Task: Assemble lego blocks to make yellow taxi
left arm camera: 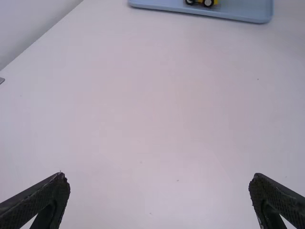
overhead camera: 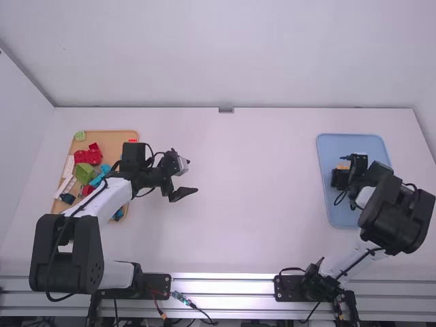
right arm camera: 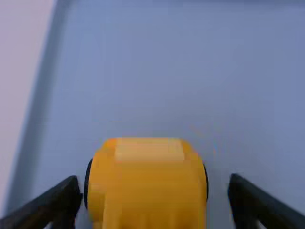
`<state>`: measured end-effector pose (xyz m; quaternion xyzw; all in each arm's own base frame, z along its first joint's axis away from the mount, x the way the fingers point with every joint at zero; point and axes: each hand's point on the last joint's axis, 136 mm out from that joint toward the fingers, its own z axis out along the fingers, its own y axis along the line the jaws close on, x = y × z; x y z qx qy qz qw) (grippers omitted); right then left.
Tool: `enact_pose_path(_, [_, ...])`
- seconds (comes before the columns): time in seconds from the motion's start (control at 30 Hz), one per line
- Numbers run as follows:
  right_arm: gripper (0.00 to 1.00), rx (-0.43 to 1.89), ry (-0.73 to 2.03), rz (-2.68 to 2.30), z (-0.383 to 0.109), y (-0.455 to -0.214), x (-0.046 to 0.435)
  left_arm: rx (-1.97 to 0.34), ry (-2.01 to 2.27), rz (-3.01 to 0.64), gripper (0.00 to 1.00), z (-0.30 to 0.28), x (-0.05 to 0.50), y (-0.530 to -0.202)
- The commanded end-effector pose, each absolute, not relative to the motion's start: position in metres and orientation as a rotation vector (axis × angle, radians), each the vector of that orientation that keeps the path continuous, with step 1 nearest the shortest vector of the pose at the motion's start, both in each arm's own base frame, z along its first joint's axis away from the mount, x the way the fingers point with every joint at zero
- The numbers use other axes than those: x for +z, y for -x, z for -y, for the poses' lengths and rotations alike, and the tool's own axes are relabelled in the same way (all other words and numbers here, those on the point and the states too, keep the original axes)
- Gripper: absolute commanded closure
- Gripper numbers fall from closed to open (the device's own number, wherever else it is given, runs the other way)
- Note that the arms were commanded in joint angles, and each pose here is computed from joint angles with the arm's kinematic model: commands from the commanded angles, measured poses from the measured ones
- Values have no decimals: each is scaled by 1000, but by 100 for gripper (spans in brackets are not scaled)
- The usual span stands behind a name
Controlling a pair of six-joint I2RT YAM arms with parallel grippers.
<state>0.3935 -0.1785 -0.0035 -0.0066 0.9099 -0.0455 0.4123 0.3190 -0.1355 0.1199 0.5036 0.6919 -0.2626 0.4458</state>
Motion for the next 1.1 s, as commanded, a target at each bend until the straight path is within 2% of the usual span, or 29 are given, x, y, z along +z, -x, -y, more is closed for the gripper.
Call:
enact_pose_path(0.0, [1, -130, 0, -2284, 185, -402, 4, -664, -1248, -1694, 1, 138, 125, -314])
enact_pose_path(0.2, [1, -115, -125, -2373, 190, -393, 16, -706, -1183, -1740, 1, 138, 127, -316])
enact_pose_path(0.3, [1, -132, -144, -2433, 184, -388, 38, -705, -950, -1912, 1, 128, 127, -338])
enact_pose_path(0.4, [1, -170, -127, -2474, 174, -384, 69, -596, -729, -2042, 1, 107, 124, -362])
enact_pose_path(0.63, [1, -133, -90, -2469, 129, -387, 130, -456, -314, -2159, 1, 71, 133, -387])
enact_pose_path(0.83, [1, -92, -100, -2507, 77, -377, 154, -284, 55, -2313, 1, 31, 146, -373])
enact_pose_path(1.07, [1, -34, 45, -2565, 14, -368, 151, -183, 166, -2381, 1, 13, 162, -346])
